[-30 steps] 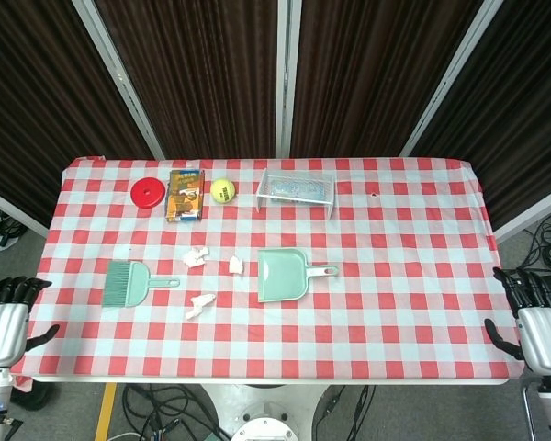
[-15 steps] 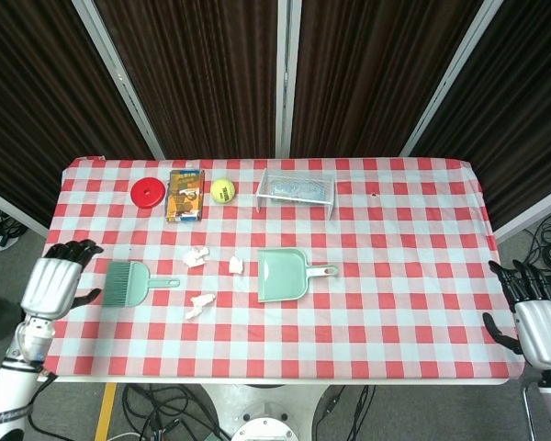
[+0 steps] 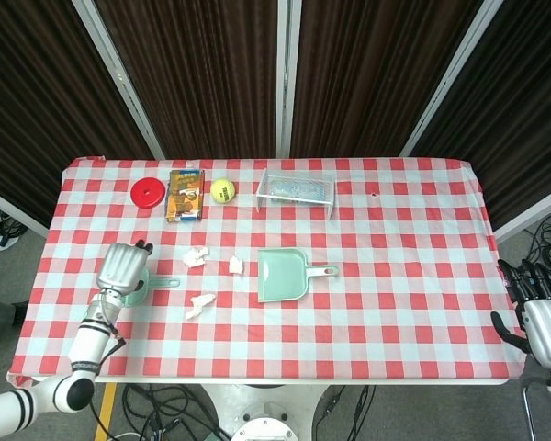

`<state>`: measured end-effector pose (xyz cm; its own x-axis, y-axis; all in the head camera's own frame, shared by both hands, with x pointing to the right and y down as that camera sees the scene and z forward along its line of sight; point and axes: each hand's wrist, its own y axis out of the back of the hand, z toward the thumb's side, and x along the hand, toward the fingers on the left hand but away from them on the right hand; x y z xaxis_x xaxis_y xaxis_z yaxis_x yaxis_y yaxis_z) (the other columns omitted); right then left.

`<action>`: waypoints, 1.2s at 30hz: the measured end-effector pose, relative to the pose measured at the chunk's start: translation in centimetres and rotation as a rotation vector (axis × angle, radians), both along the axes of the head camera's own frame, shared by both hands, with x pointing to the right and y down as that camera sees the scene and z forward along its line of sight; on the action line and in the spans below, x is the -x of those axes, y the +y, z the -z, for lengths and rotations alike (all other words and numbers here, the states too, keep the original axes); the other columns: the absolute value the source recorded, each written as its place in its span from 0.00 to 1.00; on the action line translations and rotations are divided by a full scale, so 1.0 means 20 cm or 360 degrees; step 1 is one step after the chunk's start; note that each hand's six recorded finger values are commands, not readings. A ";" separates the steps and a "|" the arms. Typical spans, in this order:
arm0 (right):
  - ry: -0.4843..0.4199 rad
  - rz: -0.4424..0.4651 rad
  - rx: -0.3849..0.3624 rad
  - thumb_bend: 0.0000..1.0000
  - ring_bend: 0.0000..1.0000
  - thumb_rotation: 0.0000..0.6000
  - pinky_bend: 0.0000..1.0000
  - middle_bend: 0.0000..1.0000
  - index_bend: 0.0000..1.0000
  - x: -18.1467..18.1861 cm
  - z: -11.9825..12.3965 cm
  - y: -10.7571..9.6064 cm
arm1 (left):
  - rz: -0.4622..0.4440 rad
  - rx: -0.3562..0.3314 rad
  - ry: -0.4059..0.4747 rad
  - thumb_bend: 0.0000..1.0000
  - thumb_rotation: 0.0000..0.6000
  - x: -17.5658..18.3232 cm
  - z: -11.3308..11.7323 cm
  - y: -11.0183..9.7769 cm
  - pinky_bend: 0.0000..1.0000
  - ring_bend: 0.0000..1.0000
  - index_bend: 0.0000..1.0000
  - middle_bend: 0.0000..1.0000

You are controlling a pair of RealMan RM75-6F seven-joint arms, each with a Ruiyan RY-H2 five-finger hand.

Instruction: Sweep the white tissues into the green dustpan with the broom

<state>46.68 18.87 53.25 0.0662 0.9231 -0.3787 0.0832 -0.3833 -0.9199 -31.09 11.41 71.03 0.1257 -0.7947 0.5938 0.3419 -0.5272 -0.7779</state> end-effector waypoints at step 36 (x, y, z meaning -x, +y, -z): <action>-0.0004 -0.0030 0.0039 0.30 0.00 1.00 0.00 0.17 0.06 -0.03 -0.03 0.01 | 0.0010 0.0300 -0.0176 0.37 1.00 -0.17 -0.27 0.11 0.85 0.72 0.51 0.51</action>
